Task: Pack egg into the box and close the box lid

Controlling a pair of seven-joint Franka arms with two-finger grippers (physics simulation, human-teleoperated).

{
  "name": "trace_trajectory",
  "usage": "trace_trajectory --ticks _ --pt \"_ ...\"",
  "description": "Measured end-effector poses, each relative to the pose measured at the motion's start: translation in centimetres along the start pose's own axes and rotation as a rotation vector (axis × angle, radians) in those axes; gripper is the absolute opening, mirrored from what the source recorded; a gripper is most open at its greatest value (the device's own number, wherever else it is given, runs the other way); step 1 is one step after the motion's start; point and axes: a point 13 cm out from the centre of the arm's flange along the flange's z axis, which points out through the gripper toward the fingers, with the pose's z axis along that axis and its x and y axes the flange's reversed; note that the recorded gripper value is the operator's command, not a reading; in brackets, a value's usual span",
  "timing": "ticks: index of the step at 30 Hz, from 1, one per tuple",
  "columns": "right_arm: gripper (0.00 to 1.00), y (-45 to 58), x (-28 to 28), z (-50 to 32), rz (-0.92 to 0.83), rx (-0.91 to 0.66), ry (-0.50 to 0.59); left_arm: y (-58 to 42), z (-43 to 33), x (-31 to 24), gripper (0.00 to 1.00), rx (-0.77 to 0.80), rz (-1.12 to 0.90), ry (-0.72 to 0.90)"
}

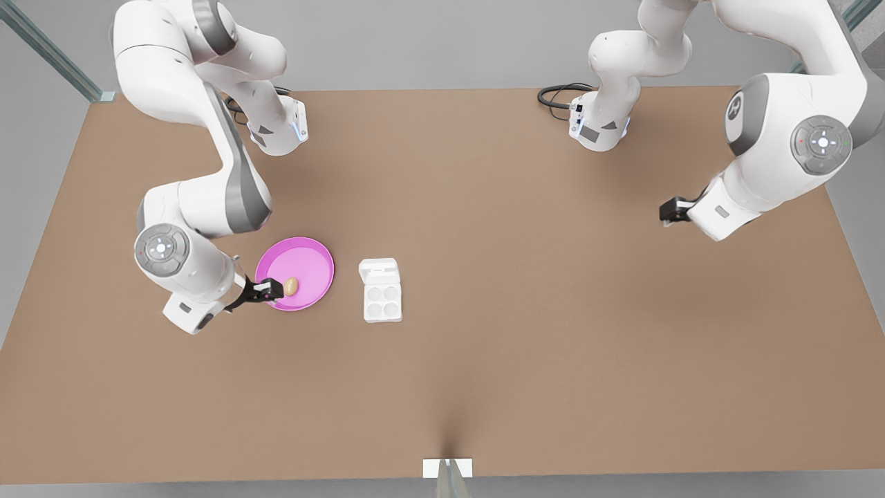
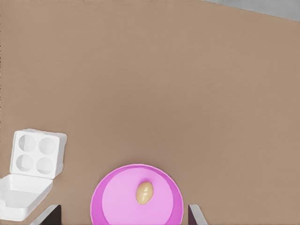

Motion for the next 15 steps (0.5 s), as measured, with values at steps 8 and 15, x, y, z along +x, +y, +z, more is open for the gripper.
trace_trajectory --ticks 8,15 --pt "1.0 -1.4 -0.6 9.5 0.033 -0.005 0.119 -0.2 -0.1 -1.0 1.0 0.0 0.003 -0.032" --pt "1.0 -1.2 6.5 22.3 0.028 0.001 0.249 -0.2 0.2 -1.3 1.0 0.0 0.001 -0.034"
